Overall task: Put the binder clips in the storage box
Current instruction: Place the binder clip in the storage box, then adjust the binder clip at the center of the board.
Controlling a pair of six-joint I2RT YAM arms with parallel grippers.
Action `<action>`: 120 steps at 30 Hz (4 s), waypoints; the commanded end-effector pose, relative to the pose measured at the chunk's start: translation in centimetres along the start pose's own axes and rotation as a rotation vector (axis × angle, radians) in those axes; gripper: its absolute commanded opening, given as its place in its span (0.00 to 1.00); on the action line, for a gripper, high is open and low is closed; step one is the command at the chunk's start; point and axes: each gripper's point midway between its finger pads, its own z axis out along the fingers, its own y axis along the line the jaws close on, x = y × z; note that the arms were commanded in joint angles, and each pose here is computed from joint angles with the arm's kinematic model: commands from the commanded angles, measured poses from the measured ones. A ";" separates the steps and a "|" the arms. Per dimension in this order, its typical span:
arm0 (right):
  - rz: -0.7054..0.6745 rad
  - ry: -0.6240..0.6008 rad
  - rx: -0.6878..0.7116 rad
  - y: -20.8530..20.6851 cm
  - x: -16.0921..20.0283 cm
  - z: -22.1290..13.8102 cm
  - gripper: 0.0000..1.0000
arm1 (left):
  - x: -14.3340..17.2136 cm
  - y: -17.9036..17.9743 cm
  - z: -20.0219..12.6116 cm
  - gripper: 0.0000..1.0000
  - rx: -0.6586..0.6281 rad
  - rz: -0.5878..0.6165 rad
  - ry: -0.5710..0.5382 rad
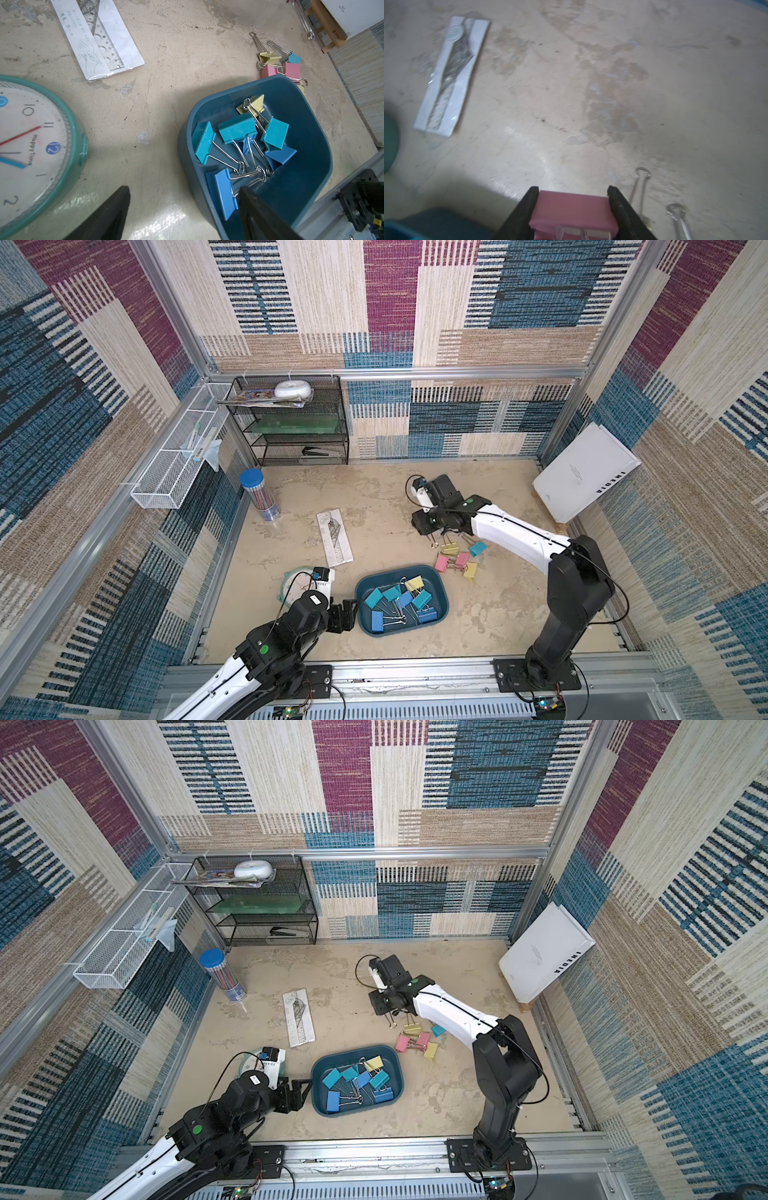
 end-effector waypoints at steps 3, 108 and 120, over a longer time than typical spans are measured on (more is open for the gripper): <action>-0.165 -0.113 -0.237 8.2 1.6 -2.4 0.47 | 0.2 0.2 0.0 0.86 -0.006 0.010 0.006; 0.536 0.176 0.336 -19.7 13.5 3.5 0.00 | 0.2 0.2 0.0 0.86 -0.007 0.008 0.004; 0.492 -0.069 0.182 -17.9 6.6 -1.9 0.43 | 0.2 0.1 0.0 0.86 -0.002 0.009 0.005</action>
